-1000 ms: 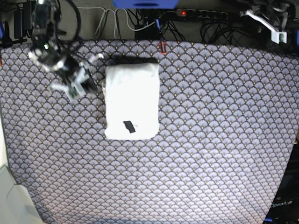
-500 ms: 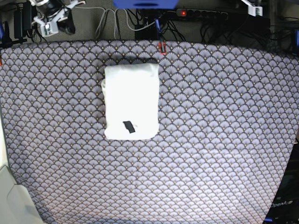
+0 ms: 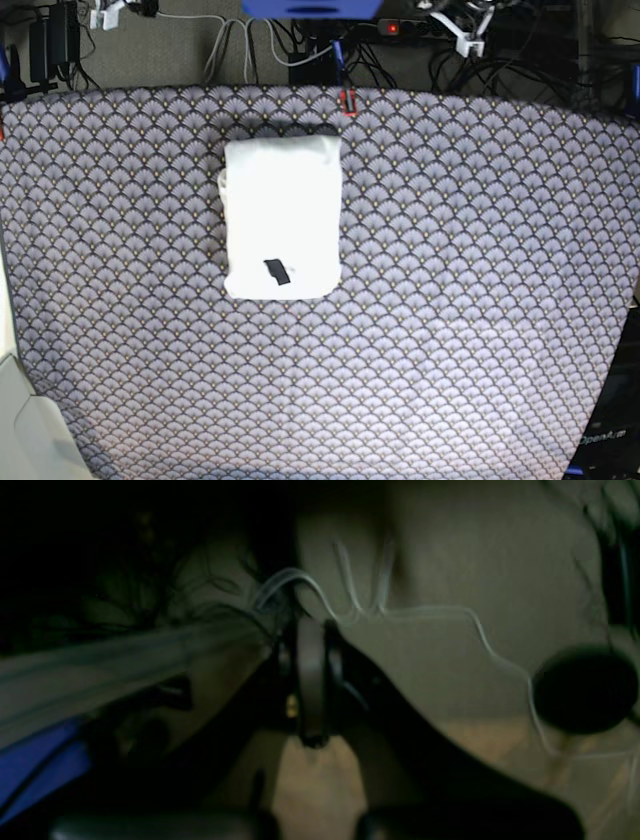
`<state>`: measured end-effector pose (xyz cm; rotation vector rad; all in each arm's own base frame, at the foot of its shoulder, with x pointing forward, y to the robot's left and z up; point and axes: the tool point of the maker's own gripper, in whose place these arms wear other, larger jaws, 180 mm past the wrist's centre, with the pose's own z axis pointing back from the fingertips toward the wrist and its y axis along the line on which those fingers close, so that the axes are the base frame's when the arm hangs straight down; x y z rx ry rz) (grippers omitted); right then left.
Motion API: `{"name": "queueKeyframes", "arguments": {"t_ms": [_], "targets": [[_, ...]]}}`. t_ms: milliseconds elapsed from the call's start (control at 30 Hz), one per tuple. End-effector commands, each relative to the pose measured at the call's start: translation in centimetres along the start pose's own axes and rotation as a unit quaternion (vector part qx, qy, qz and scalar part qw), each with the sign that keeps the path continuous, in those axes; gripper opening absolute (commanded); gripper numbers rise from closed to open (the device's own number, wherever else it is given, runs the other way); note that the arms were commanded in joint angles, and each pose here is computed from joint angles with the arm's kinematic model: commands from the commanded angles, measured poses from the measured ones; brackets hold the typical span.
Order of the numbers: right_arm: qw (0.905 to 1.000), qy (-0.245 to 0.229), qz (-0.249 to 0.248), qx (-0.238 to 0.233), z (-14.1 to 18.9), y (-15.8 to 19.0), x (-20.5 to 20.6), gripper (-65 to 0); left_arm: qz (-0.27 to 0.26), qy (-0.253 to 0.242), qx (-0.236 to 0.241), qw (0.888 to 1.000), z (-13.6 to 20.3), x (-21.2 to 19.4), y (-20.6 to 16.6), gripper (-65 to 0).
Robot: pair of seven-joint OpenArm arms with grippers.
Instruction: Fold the T-shirt properly
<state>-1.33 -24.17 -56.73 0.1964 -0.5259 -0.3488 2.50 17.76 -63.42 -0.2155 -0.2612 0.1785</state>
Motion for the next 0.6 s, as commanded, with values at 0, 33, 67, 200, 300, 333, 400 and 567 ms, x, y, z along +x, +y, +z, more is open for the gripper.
{"name": "queueKeyframes", "arguments": {"t_ms": [0, 33, 67, 200, 300, 333, 400, 567], "targets": [[0.9999, -0.008, -0.011, -0.003, 0.5, -0.8, -0.5, -65.0, -0.006, -0.010, 0.014, 1.000, 0.1, 0.2, 1.0, -64.5], [0.9995, -0.015, -0.027, -0.010, 0.7, -1.3, -1.5, -65.0, -0.011, -0.014, 0.027, 0.999, -0.1, 0.0, 1.2, -64.5], [0.9987, -0.023, -0.042, -0.015, 1.0, -1.5, -2.4, -65.0, -0.018, -0.017, 0.036, 0.999, -0.3, -0.4, 1.2, -64.5], [0.9967, -0.030, -0.074, -0.015, 0.3, -1.0, -4.5, -65.0, -0.060, -0.021, 0.058, 0.996, -0.8, -0.5, 1.0, -64.5], [0.9981, -0.006, -0.057, -0.022, -0.8, -0.3, -5.7, -65.0, -0.065, -0.015, 0.102, 0.993, -1.3, 0.3, 2.1, -64.5], [0.9985, 0.005, -0.028, -0.047, -1.0, -1.0, -6.1, -65.0, -0.065, -0.011, 0.116, 0.991, -1.3, 0.3, 2.5, -64.5], [0.9926, 0.019, 0.038, -0.114, -1.2, -2.9, -6.2, -65.0, -0.068, -0.003, 0.138, 0.988, -1.5, 0.5, 2.9, -64.5], [0.9679, 0.026, 0.139, -0.208, -1.6, -4.6, -5.3, -65.0, -0.069, -0.005, 0.180, 0.981, -1.5, 1.4, 3.7, -64.5]]}}
